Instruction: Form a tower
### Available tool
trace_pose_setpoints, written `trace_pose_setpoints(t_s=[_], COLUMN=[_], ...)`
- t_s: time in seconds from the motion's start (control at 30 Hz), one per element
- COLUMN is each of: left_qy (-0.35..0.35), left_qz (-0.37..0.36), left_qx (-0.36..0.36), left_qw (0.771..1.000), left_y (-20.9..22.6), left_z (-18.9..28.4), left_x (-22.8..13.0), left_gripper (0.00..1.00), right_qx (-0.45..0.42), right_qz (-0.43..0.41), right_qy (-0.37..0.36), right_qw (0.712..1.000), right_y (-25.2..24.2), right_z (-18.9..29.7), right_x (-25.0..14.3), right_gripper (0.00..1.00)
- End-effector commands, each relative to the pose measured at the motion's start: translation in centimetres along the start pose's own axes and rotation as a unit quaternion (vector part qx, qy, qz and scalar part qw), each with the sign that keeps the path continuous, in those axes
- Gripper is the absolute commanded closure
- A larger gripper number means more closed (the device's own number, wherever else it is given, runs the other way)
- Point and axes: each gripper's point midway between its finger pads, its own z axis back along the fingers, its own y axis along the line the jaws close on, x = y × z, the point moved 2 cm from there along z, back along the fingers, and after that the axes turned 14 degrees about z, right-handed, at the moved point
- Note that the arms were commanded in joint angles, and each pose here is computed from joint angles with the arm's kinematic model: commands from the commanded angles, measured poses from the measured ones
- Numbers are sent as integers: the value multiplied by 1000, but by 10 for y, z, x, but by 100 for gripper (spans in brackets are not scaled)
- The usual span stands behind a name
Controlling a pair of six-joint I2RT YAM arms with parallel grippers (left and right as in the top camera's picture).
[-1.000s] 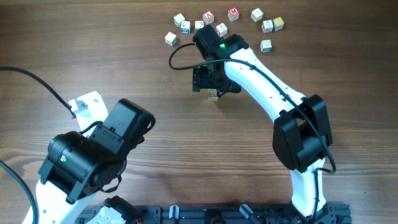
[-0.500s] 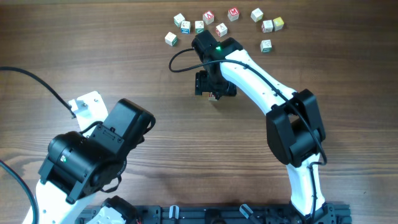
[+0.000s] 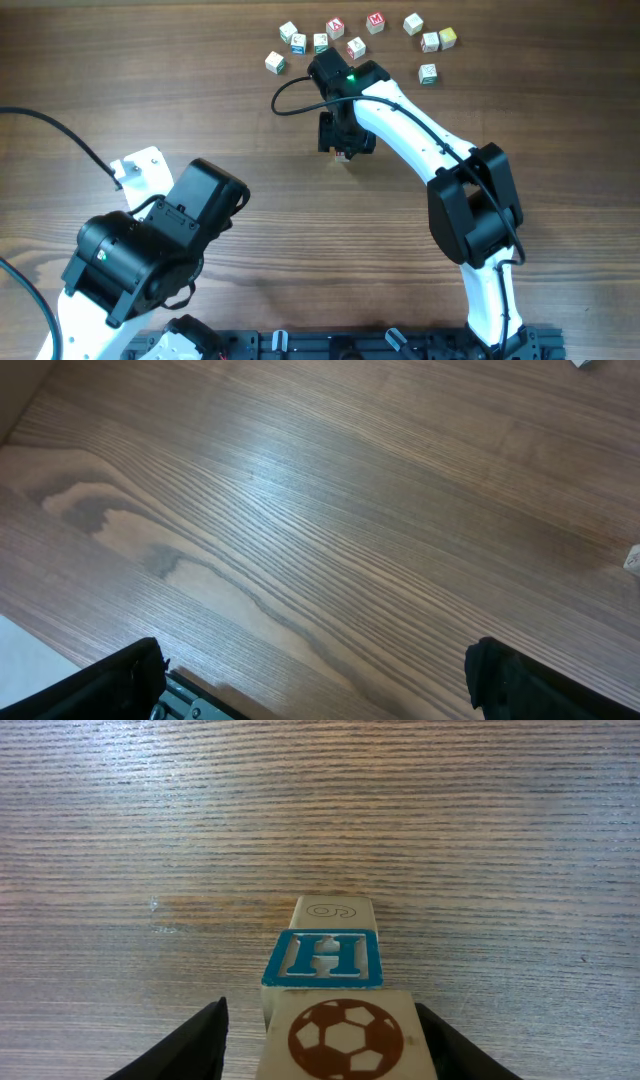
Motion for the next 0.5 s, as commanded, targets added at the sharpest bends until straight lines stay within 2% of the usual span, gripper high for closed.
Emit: trace_pose_setpoints(t_s=[0.0, 0.47], left_qy=[0, 0], left_qz=[10, 10], left_qx=[2, 2], left_qw=[1000, 1000], left_y=[1, 1], left_z=[-1, -1], left_x=[0, 0], left_gripper=[0, 0], right_qx=[0, -1], right_qz=[-3, -3], right_qy=[15, 17], right_qw=[1000, 1000], right_y=[-1, -2], right_z=[-12, -12], right_x=[-3, -4], right_gripper=[46, 56])
